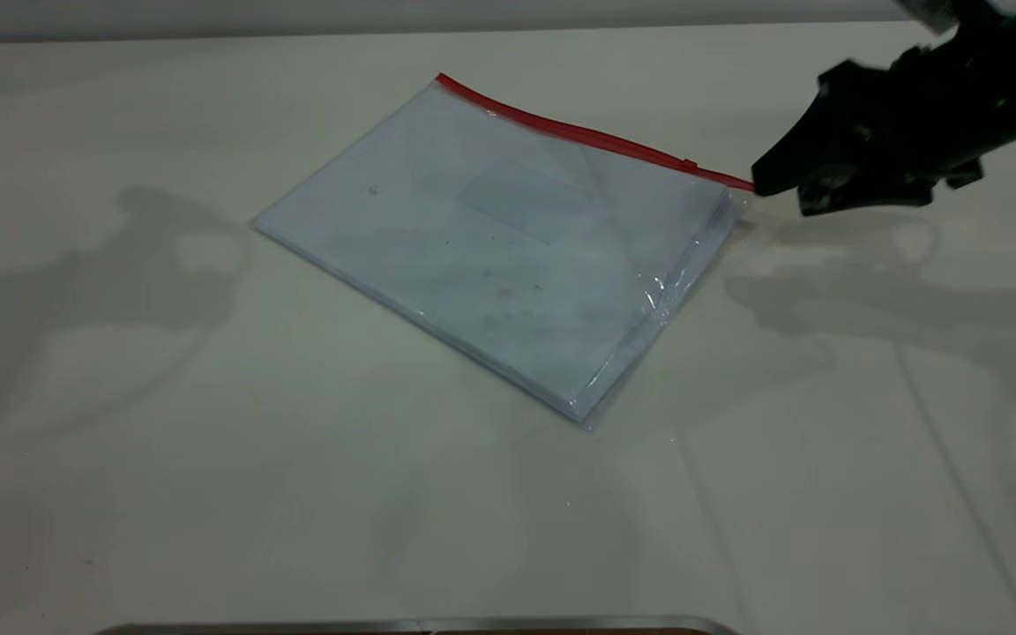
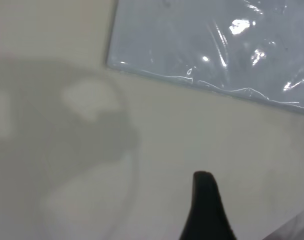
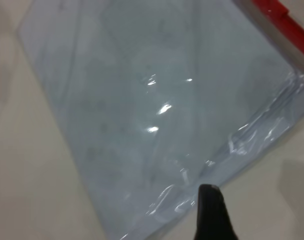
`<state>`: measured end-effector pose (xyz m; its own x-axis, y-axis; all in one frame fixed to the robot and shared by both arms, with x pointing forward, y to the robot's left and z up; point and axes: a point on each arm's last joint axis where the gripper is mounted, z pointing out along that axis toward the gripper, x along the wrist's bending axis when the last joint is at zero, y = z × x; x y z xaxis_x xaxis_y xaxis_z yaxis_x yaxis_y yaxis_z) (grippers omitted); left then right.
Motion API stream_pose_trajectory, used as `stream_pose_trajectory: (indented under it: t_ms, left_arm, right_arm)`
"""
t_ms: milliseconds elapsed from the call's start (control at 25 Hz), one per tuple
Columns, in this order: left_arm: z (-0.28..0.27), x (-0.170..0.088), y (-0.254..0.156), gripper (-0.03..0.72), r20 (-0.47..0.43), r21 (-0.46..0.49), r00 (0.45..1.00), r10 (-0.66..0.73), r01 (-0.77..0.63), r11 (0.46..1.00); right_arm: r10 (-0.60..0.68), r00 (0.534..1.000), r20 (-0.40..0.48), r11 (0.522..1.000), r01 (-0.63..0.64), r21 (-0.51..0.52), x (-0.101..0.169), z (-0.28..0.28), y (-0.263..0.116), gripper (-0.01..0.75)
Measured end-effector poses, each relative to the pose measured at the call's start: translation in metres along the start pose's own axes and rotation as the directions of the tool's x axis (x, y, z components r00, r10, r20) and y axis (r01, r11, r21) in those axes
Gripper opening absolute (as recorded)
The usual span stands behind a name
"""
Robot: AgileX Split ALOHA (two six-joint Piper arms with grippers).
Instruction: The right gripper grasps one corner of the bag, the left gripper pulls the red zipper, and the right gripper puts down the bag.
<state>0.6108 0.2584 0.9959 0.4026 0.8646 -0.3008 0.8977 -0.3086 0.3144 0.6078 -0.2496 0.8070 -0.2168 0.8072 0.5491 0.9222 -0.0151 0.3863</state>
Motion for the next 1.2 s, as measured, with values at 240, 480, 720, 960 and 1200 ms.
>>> stream_pose_trajectory:
  t_ms: [240, 480, 720, 960, 1200]
  left_arm:
    - [0.006, -0.015, 0.003, 0.588, 0.016, 0.011, 0.999, 0.042, -0.042, 0.999]
    - [0.011, -0.028, 0.005, 0.588, 0.029, 0.022, 0.997, 0.076, -0.077, 0.997]
    - [0.011, -0.029, 0.006, 0.588, 0.029, 0.020, 0.997, 0.078, -0.079, 0.997]
    - [0.011, -0.028, 0.006, 0.588, 0.024, 0.014, 0.997, 0.078, -0.079, 0.997]
    - [0.011, -0.027, 0.008, 0.588, 0.010, -0.007, 0.997, 0.078, -0.078, 0.997]
  right_arm:
    - [-0.025, 1.000, -0.002, 1.000, 0.025, 0.010, -0.020, 0.027, -0.002, 0.520]
    - [-0.061, 0.998, -0.001, 0.998, 0.060, -0.027, -0.029, 0.039, 0.005, 0.520]
    - [-0.058, 0.998, -0.008, 0.996, 0.058, -0.060, -0.038, 0.052, 0.006, 0.520]
    - [-0.057, 0.995, -0.086, 0.996, 0.051, -0.076, -0.041, 0.066, 0.006, 0.520]
    - [-0.069, 0.987, -0.144, 0.994, 0.056, -0.089, -0.035, 0.076, 0.008, 0.518]
